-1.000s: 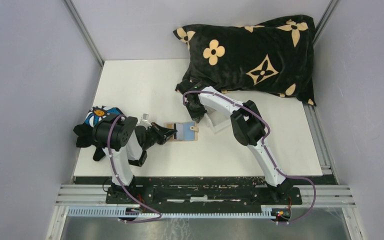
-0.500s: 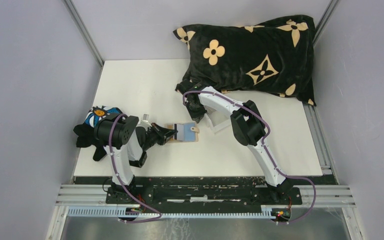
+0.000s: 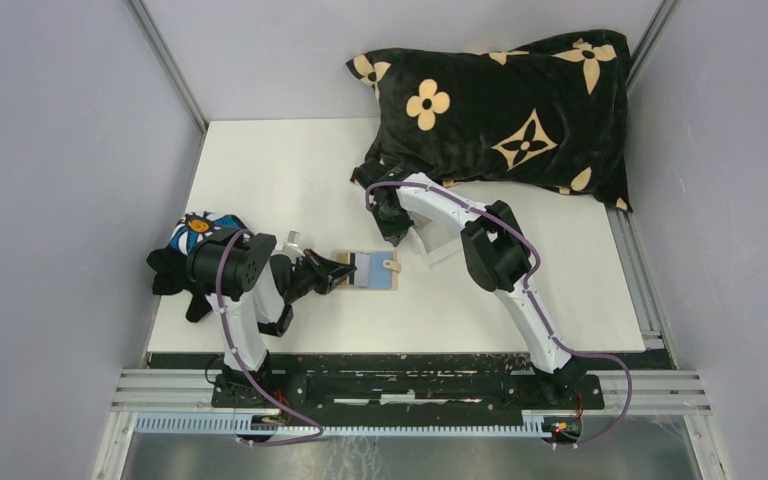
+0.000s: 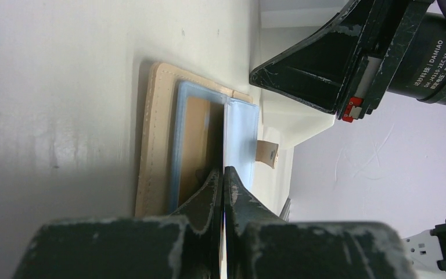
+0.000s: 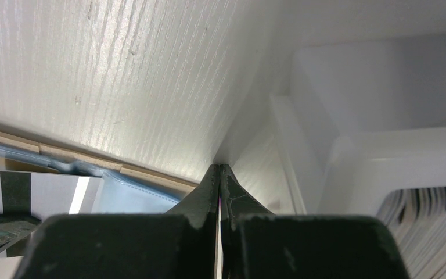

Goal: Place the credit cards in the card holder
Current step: Insert the credit card into the card holder.

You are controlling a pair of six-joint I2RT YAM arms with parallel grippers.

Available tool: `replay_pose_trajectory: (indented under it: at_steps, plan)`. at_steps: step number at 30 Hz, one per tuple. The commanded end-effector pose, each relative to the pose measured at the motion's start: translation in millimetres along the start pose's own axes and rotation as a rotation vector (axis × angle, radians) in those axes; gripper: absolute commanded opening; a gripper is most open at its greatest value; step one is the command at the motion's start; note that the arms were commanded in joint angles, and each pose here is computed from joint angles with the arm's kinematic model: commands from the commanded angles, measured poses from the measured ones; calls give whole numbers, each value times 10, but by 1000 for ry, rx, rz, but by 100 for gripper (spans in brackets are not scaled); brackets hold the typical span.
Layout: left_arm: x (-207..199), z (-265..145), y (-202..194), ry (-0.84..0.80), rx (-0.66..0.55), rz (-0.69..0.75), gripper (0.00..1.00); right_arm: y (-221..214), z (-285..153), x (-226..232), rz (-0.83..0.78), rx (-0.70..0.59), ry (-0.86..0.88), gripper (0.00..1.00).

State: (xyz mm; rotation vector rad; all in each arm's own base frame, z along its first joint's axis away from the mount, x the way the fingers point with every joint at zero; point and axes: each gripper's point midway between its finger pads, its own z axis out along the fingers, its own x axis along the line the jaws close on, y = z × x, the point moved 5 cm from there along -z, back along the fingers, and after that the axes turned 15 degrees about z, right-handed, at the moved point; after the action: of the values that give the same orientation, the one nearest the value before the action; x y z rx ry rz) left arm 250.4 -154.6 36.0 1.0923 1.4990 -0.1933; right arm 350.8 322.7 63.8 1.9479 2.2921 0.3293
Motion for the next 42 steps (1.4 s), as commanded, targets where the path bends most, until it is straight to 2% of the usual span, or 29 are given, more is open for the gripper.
replay_pose_trajectory:
  at_steps: [1, 5, 11, 18, 30, 35, 39, 42]
  plan:
    - [30, -50, 14, 58, -26, 47, 3, -142, 196, 110, 3, 45, 6, 1]
    - [67, -35, 0, 120, -16, 79, 3, -165, 197, 136, -2, 49, 6, 1]
    - [-11, 69, -39, 97, 8, 93, 3, -189, 189, 178, -16, 50, -1, 1]
    - [-8, 86, -80, 93, 23, 93, 3, -25, -32, 153, -25, -31, -29, 1]
    - [6, 100, -79, 99, 35, 107, 3, 66, -500, -23, -25, -163, -79, 23]
    - [15, 96, -89, 102, 38, 108, 3, 20, -646, -92, -10, -188, -91, 26]
    - [16, 95, -94, 101, 41, 108, 3, -74, -641, -121, -2, -170, -95, 26]
    - [12, 98, -94, 97, 43, 111, 3, -181, -593, -124, 3, -141, -92, 20]
